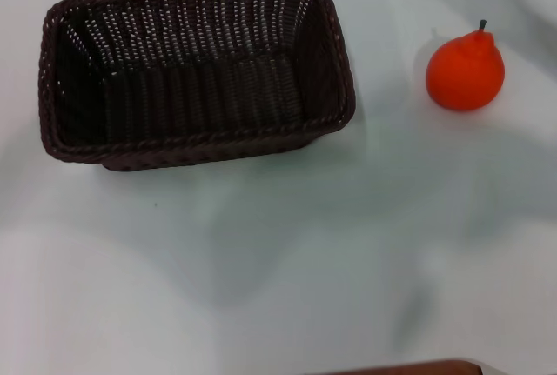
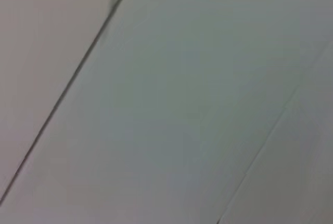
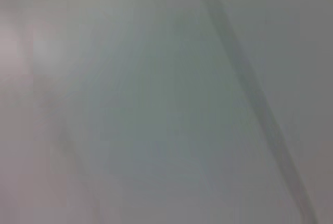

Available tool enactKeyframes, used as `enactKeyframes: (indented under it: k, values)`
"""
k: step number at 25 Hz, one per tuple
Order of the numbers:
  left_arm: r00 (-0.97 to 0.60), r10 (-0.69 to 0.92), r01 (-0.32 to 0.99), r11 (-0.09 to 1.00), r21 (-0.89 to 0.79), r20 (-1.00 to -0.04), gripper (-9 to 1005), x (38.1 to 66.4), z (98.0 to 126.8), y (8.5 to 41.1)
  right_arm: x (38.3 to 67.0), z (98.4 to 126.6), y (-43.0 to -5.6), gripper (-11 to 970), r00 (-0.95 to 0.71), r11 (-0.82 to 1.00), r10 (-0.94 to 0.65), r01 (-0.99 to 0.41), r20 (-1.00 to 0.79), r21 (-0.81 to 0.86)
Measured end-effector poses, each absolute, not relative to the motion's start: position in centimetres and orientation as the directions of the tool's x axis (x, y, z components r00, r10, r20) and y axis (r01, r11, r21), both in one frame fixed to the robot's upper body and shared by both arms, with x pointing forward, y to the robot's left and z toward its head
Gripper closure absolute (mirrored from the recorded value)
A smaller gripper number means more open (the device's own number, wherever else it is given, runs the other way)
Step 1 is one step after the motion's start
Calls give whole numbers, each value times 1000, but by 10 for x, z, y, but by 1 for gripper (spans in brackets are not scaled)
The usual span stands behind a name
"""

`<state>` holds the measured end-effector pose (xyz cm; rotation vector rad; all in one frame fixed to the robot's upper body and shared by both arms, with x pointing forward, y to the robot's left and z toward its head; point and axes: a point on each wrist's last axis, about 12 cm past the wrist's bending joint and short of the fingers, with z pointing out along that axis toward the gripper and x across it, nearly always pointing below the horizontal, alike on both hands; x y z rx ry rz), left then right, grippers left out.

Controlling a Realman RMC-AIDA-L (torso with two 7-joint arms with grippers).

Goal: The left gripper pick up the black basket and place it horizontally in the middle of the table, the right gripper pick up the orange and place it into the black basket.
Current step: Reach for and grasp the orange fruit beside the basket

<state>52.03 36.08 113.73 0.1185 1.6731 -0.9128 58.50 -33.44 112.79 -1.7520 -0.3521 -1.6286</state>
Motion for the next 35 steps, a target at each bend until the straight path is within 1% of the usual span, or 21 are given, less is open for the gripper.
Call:
enactKeyframes:
  k: [2, 5, 10, 12, 17, 27, 32, 35]
  values:
    - [-258, -380, 550, 698, -458, -888, 236, 519, 1132, 357, 586, 1139, -340, 34, 247, -675, -175, 675, 953, -299]
    - [-199, -400, 566, 699, -438, -895, 239, 518, 1125, 353, 587, 1152, -351, 34, 349, -662, -40, 692, 936, -287]
    - [-190, -423, 567, 690, -451, -886, 244, 521, 1119, 349, 582, 1171, -371, 35, 462, -697, 115, 668, 879, -260]
    - [-192, -423, 570, 686, -452, -885, 245, 523, 1119, 347, 579, 1174, -376, 35, 489, -717, 165, 655, 856, -236]
    - [-201, -433, 573, 675, -464, -878, 244, 524, 1118, 345, 574, 1165, -375, 35, 526, -727, 238, 654, 816, -209]
    - [-239, -466, 575, 639, -511, -852, 245, 526, 1114, 341, 563, 1132, -368, 34, 568, -745, 268, 634, 779, -206]
    - [-247, -475, 575, 629, -523, -844, 246, 527, 1115, 340, 563, 1117, -362, 49, 574, -740, 265, 636, 775, -218]
    - [-253, -479, 573, 625, -530, -840, 247, 528, 1114, 340, 565, 1110, -359, 84, 578, -744, 265, 632, 772, -218]
